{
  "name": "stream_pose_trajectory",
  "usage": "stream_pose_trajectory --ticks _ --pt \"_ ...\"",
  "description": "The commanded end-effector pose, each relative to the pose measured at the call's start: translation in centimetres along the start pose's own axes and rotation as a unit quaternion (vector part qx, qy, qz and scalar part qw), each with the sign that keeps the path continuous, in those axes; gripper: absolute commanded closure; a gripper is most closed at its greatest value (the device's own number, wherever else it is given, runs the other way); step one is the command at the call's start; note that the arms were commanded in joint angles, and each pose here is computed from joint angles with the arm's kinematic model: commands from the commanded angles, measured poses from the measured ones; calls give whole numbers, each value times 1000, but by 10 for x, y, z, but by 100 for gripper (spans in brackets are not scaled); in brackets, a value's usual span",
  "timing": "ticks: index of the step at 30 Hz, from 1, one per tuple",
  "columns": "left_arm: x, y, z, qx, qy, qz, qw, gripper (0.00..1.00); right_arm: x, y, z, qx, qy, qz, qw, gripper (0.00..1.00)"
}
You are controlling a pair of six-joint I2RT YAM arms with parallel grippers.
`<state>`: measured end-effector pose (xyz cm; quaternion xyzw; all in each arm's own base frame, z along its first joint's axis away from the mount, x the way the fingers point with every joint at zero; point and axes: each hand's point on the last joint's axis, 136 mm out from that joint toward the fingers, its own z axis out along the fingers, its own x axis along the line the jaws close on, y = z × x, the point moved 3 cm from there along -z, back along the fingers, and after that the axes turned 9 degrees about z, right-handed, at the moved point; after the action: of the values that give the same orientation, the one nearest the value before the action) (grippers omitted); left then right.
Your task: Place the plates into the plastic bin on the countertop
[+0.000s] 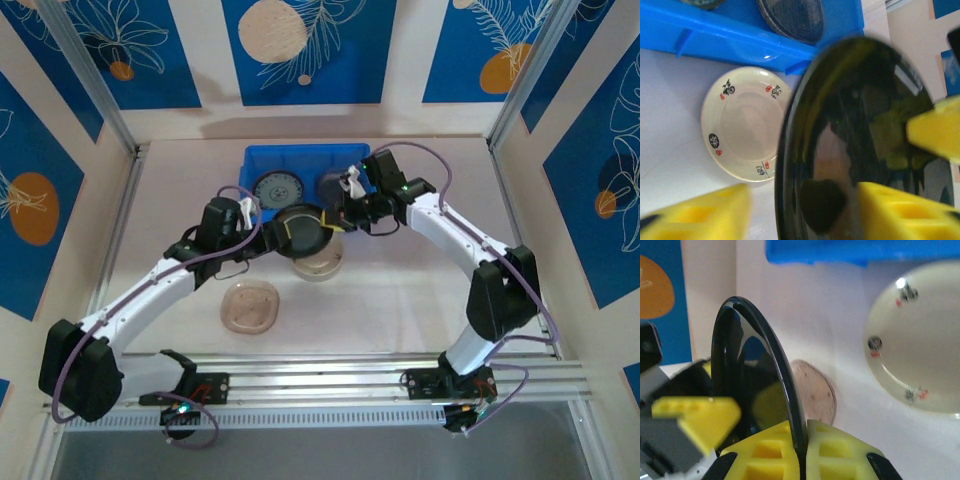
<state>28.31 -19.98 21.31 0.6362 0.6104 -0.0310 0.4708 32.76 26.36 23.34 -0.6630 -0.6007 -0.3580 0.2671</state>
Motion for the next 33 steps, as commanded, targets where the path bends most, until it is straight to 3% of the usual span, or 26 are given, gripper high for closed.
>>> stream_pose_trajectory --ticks 1,8,15,33 --pt "0 19 -27 -37 31 33 998 0 22 35 -9 -49 10 -38 998 100" --pt "24 52 -53 -86 40 3 995 0 36 97 14 -81 -9 -51 995 100" --pt "32 61 -53 -98 40 5 994 0 33 141 45 -100 -23 -54 993 100" --pt "47 63 -45 -90 52 -5 995 0 -10 189 110 -102 -41 -4 994 100"
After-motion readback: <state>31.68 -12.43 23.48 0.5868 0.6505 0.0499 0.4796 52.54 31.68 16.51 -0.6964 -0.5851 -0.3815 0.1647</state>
